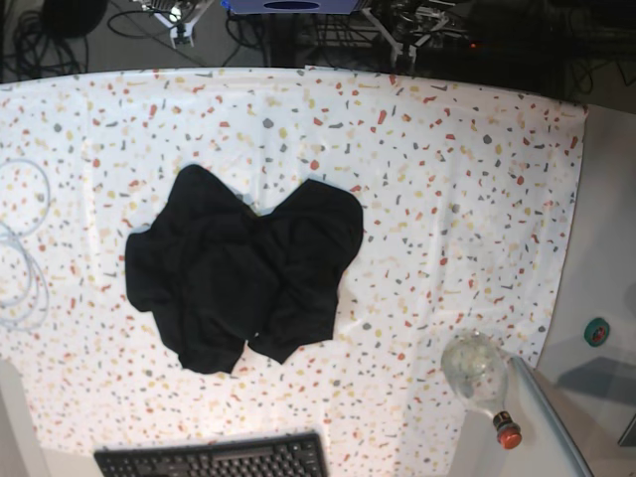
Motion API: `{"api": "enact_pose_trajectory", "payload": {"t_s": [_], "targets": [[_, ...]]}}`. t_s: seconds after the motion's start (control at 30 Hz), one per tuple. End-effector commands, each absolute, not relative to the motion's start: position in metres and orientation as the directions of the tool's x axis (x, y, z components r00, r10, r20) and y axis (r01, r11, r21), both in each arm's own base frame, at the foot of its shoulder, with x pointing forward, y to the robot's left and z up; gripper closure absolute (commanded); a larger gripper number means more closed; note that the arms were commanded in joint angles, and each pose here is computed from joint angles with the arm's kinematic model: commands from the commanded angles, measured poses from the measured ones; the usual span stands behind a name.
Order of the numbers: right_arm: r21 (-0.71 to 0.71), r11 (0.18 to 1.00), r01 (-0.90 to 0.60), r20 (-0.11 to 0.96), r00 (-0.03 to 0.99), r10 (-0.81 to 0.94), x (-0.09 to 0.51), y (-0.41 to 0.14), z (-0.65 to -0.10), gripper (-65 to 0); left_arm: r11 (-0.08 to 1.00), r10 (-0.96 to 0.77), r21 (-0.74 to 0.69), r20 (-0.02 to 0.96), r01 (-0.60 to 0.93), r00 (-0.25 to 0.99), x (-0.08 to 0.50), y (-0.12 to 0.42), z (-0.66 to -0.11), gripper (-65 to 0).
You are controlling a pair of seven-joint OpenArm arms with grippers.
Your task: Layout the t-shirt on the table in an organized manner, then fold the t-shirt properly
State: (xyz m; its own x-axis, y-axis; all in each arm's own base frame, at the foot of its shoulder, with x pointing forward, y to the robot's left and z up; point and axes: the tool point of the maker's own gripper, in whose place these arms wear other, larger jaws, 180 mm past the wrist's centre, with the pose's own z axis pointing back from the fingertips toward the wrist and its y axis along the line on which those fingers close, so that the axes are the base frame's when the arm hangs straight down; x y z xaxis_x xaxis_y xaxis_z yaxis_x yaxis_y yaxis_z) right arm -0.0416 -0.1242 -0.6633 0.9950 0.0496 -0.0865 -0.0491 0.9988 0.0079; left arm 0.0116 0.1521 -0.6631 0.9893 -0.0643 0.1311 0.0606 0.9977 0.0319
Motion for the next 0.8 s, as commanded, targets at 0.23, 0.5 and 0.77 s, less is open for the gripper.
{"api": "enact_pose_trajectory", "payload": {"t_s": [0.23, 0.5, 0.77], "targets": [[0.005, 0.999, -0.041, -0.1, 0.994, 0.041, -0.0475, -0.1224, -0.663, -15.0, 0.997, -0.066, 0.037, 0.135, 0.061, 0.989, 0.0111, 0.1535, -0.6629, 0.0], [0.004, 0.999, -0.045, -0.019, 0.999, 0.045, -0.0435, -0.1248, -0.6624, -50.9, 0.997, -0.066, 0.037, 0.135, 0.061, 0.989, 0.0111, 0.1535, -0.6629, 0.0], [0.001, 0.999, -0.043, -0.016, 0.999, 0.043, -0.0472, -0.1254, -0.6621, -6.8, 0.997, -0.066, 0.036, 0.133, 0.061, 0.989, 0.01, 0.1535, -0.6629, 0.0]]}}
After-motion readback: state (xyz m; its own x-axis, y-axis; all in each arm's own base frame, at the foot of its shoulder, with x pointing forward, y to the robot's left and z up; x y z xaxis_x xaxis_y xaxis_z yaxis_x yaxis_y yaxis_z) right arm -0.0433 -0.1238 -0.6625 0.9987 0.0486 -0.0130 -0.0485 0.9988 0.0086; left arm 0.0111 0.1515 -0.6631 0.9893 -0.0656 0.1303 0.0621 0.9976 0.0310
